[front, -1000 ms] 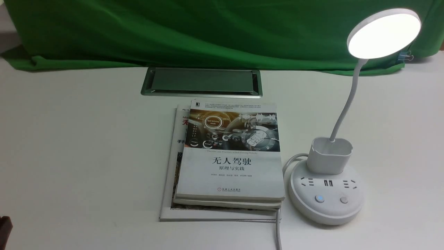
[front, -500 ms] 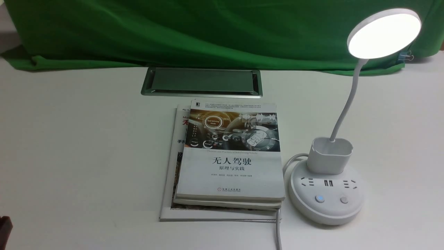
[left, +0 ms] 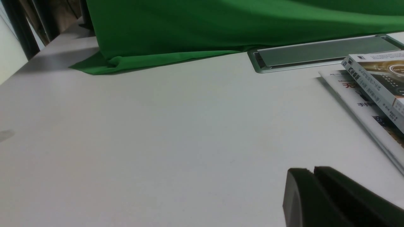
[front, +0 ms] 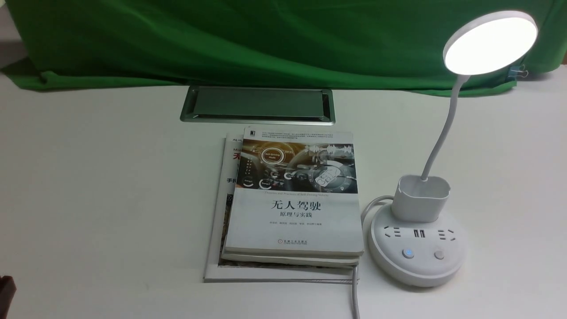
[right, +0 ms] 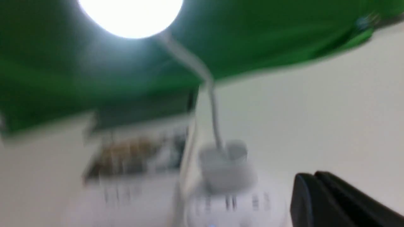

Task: Turn off the desk lamp on the white desktop by hand.
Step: 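Press the power button on the lamp base to turn the lamp off with the right gripper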

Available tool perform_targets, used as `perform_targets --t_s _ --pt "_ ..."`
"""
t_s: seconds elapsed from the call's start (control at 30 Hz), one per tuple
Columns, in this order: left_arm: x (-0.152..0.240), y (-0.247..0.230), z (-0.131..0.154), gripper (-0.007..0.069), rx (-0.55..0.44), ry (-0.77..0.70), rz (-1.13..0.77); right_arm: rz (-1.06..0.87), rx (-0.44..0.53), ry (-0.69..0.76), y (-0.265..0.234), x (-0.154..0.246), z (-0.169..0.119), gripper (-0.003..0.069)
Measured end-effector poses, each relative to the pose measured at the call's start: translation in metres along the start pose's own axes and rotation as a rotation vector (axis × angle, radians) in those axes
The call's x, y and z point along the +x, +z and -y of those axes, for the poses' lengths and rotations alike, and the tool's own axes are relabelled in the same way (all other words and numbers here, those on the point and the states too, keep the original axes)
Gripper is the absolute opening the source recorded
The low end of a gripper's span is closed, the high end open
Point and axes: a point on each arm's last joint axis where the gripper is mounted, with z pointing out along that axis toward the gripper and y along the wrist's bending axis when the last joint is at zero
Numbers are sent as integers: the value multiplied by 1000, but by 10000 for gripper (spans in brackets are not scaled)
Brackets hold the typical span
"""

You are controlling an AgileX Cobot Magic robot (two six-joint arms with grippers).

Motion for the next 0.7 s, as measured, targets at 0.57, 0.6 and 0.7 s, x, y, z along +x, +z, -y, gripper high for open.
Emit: perform_targets --t_s 0.57,0.6,0.7 --pt "0 0 0 20 0 0 0 -915 77 -204 164 -2 -15 45" --pt "0 0 0 20 0 0 0 -958 75 -212 179 11 -17 44" --pt "0 0 0 20 0 0 0 -982 72 -215 195 22 -20 44"
